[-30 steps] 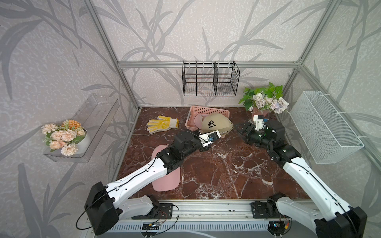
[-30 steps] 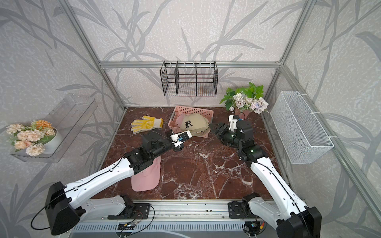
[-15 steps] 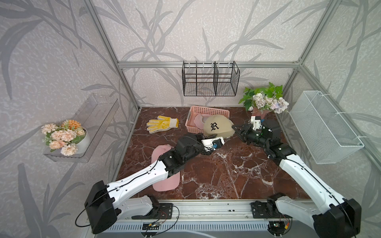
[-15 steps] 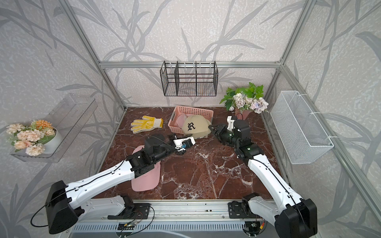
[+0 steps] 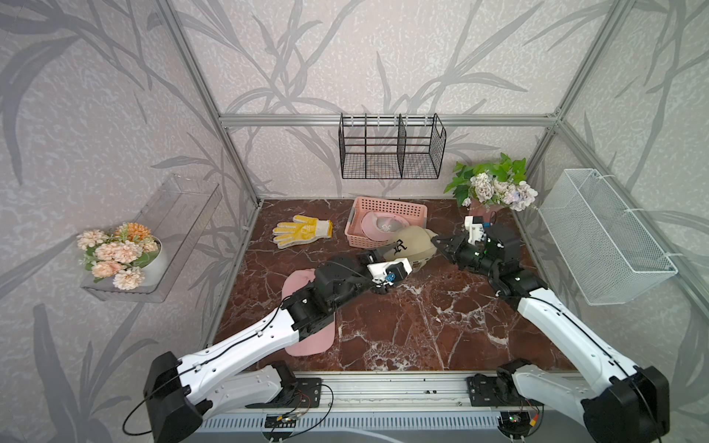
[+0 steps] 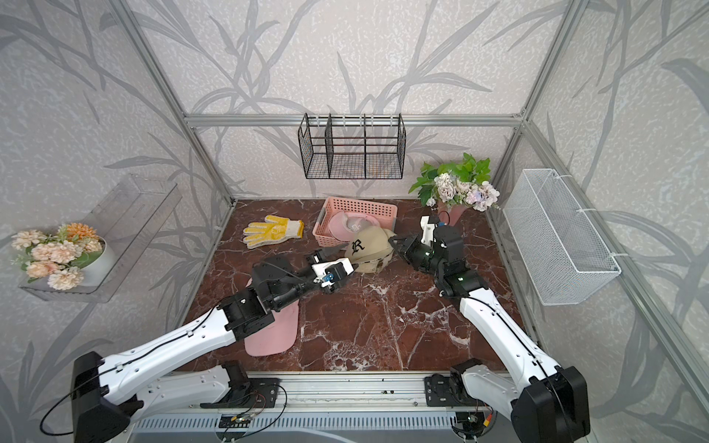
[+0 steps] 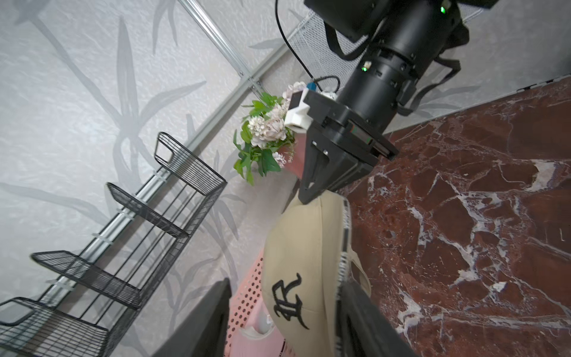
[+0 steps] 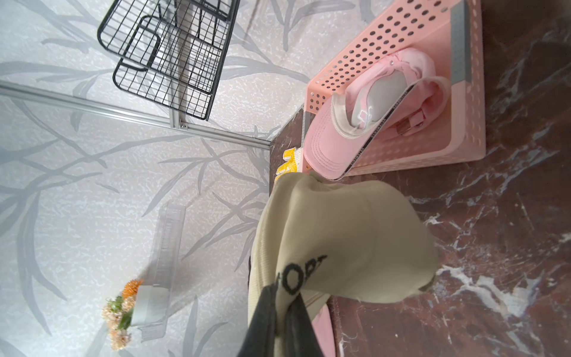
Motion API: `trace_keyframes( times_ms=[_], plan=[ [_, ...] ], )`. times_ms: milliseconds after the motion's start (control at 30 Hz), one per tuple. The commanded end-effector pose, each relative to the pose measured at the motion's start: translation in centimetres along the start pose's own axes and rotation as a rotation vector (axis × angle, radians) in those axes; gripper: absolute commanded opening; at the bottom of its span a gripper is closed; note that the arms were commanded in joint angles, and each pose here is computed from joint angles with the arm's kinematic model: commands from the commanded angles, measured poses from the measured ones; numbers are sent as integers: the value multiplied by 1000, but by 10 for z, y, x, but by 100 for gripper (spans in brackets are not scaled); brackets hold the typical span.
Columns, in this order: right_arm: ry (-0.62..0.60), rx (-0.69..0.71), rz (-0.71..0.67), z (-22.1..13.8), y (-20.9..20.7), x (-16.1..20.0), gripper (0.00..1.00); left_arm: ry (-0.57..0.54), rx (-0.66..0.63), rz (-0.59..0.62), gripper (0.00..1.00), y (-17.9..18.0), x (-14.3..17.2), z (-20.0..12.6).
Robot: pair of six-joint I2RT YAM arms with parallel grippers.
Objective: Turn the baseball cap inside out
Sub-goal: Place the baseball cap at the center of the board.
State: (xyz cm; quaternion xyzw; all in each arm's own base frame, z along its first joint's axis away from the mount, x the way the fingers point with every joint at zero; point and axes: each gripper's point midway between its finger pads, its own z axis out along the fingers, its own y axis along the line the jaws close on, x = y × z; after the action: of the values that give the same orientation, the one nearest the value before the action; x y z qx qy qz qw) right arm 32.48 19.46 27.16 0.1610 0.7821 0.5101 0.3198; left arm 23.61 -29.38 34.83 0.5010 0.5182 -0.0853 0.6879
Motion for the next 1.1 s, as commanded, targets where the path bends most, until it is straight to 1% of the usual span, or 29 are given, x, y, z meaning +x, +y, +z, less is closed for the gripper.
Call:
trace_keyframes(
  times_ms=[0,67,133,167,200,233,367,467,733,767,900,1067],
  plan=[
    [-24,-119,-241,2,30,7,0,-93,-85,-204,69,21,-21,-25],
    [-4,-157,-323,7,38,21,0,-99,-159,-297,71,36,-21,-35],
    [20,-205,-400,13,44,37,0,-86,-235,-399,71,52,-19,-43],
    [23,-220,-415,15,46,43,0,-80,-274,-447,70,59,-17,-46],
    [24,-236,-464,18,47,50,0,-74,-314,-494,70,66,-14,-50],
    [32,-256,-484,22,48,57,0,-67,-335,-529,69,71,-13,-52],
    [80,-350,-559,34,58,86,0,-61,-347,-593,68,74,-11,-55],
    [93,-361,-592,44,54,102,0,-68,-360,-619,68,74,-8,-56],
    [141,-350,-553,68,31,132,0,-43,-392,-639,67,77,-1,-61],
    [129,-369,-552,69,34,133,0,-41,-393,-639,68,77,0,-60],
    [125,-336,-523,73,11,140,0,-25,-391,-645,68,77,3,-57],
    [117,-267,-507,65,-23,146,0,7,-381,-646,68,74,8,-50]
  ],
)
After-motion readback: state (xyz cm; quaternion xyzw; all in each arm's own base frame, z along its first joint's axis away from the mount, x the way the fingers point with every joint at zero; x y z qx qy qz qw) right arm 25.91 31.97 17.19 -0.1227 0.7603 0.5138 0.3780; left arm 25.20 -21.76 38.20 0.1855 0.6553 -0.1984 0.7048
